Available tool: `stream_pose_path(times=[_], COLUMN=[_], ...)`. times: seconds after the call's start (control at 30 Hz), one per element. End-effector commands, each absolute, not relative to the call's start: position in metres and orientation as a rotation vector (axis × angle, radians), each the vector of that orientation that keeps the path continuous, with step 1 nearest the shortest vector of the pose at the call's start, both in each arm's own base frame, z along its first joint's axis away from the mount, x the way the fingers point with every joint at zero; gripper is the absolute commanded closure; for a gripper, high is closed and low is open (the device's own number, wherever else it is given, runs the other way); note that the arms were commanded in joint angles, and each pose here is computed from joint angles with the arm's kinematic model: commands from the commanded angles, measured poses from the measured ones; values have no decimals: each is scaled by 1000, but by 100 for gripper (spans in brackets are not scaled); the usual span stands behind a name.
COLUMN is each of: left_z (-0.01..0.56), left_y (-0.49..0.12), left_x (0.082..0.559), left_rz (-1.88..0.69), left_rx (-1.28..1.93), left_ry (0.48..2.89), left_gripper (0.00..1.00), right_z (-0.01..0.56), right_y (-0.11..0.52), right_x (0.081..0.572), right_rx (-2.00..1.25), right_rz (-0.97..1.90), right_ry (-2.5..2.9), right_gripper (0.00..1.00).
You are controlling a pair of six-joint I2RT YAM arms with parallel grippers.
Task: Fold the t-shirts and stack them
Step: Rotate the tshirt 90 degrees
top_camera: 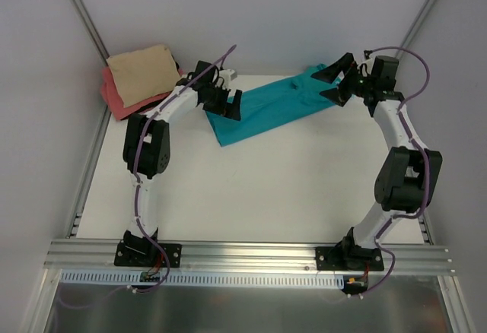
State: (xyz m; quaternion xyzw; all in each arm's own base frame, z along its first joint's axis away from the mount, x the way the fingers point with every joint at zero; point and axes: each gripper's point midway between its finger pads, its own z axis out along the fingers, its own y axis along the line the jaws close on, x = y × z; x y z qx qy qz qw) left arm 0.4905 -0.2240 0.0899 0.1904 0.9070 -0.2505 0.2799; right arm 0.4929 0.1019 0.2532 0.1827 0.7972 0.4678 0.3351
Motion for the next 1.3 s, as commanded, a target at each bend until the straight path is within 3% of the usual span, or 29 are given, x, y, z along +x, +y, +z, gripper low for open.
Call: stream_pose_path(times=[0.0, 0.43, 0.7, 1.27], left_z=[112, 98, 63, 42], left_y=[-234, -184, -202, -206], left_x=[492, 520, 511, 491], left_rz=[-539, -6, -97, -147], left_rx=[749, 796, 805, 798], left_ry=[2317, 2309, 2369, 2480], left_gripper=[1, 1, 1, 1], right_z=[239, 221, 216, 235], right_y=[105, 122, 123, 122], right_x=[458, 376, 356, 362], right_rx=[490, 508, 503, 489], right_rz=[1250, 1310, 1295, 1284], right_ry=[2134, 2177, 2201, 2168], right_gripper=[1, 1, 0, 0])
